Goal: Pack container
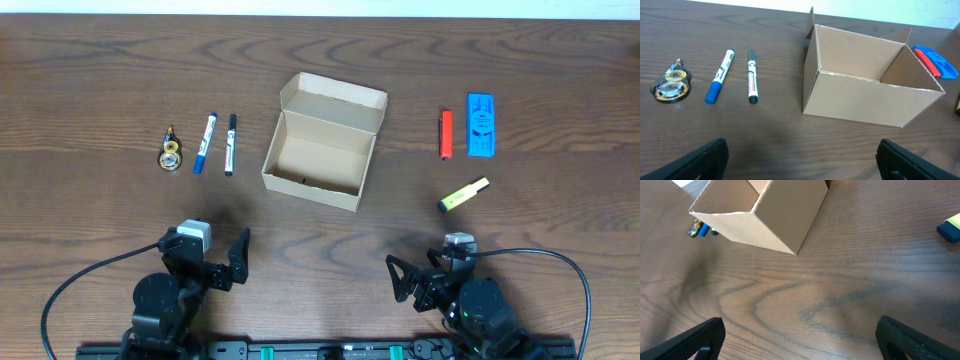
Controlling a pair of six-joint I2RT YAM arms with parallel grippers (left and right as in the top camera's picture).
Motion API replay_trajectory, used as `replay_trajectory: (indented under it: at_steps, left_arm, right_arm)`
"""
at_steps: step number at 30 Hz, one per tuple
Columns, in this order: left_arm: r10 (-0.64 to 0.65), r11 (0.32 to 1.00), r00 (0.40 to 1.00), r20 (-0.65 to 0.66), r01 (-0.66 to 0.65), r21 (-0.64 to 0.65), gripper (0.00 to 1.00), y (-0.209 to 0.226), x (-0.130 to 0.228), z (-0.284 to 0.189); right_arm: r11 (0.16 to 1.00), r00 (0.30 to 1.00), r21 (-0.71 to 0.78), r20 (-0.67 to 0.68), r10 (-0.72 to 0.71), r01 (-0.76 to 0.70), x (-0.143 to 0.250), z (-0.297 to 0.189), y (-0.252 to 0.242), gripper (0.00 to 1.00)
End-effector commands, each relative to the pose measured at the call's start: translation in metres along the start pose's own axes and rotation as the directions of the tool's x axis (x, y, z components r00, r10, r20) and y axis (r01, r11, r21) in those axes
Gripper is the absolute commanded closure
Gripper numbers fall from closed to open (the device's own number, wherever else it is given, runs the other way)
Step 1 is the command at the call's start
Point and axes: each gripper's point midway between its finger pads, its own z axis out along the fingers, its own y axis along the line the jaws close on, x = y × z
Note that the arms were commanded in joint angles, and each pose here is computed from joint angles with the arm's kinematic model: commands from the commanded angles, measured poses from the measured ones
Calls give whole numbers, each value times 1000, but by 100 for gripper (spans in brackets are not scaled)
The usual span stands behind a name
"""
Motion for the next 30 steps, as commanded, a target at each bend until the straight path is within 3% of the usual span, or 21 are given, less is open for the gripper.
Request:
replay_trajectory:
  at_steps: [1, 14, 22, 26, 30]
  left_arm:
    - [13, 1000, 1000, -14, -13, 5, 5, 0, 8, 3]
    - [13, 1000, 1000, -14, -13, 5, 5, 0, 8, 3]
    - [13, 1000, 1000, -14, -13, 5, 5, 0, 8, 3]
    - [14, 1000, 1000, -14, -14, 5, 5, 0, 8, 3]
    - [13, 1000, 1000, -14, -13, 5, 5, 0, 8, 3]
  right_arm:
    - [1000, 1000, 13, 20, -7, 6, -3, 0, -3, 1]
    - [1000, 999, -2, 42, -5, 5, -9, 0, 1, 1]
    - [989, 985, -112, 137, 109, -94, -35, -4, 23, 1]
    - [994, 972, -103, 225, 66, -44, -53, -7, 24, 1]
    - [998, 974, -66, 229, 0, 15, -56, -5, 21, 1]
